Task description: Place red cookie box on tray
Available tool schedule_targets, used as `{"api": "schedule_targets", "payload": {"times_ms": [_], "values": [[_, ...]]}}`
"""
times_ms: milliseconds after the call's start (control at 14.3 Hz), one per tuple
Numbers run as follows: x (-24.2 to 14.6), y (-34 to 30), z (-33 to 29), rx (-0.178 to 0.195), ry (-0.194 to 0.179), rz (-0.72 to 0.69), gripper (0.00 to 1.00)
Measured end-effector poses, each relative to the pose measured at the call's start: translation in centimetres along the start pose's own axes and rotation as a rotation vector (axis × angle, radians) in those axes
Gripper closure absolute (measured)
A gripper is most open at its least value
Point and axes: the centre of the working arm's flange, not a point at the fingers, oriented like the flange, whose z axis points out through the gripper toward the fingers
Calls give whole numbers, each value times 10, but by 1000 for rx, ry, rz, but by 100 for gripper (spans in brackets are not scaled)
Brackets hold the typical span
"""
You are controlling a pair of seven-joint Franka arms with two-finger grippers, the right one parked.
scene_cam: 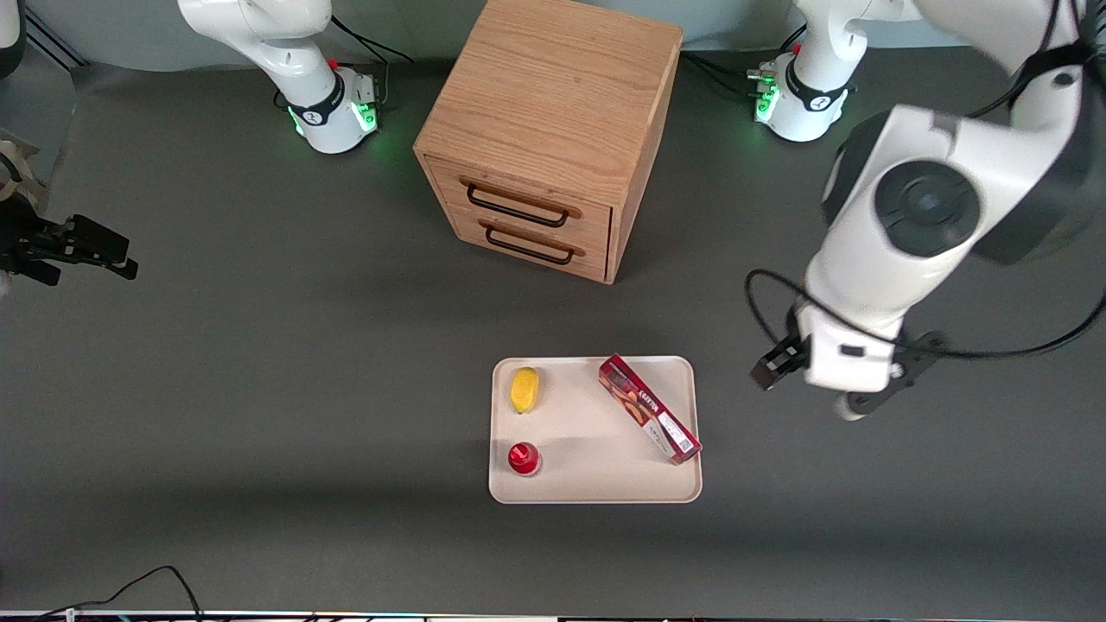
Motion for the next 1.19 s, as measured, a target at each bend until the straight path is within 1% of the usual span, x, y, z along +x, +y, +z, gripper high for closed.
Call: {"api": "schedule_targets", "payload": {"times_ms": [70, 209, 349, 419, 488, 558, 767, 907, 1047, 1186], "values": [[3, -17, -15, 13, -9, 20, 9], [10, -51, -41, 29, -47, 70, 9], [20, -90, -67, 33, -82, 108, 7], [25, -111, -79, 36, -92, 127, 5], [30, -131, -92, 38, -99, 147, 5], [34, -151, -103, 39, -104, 168, 0], [46, -200, -124, 39, -112, 230, 0], [52, -218, -128, 40, -121, 265, 0], [58, -235, -132, 39, -122, 296, 0], [68, -262, -138, 14, -123, 333, 0]]}}
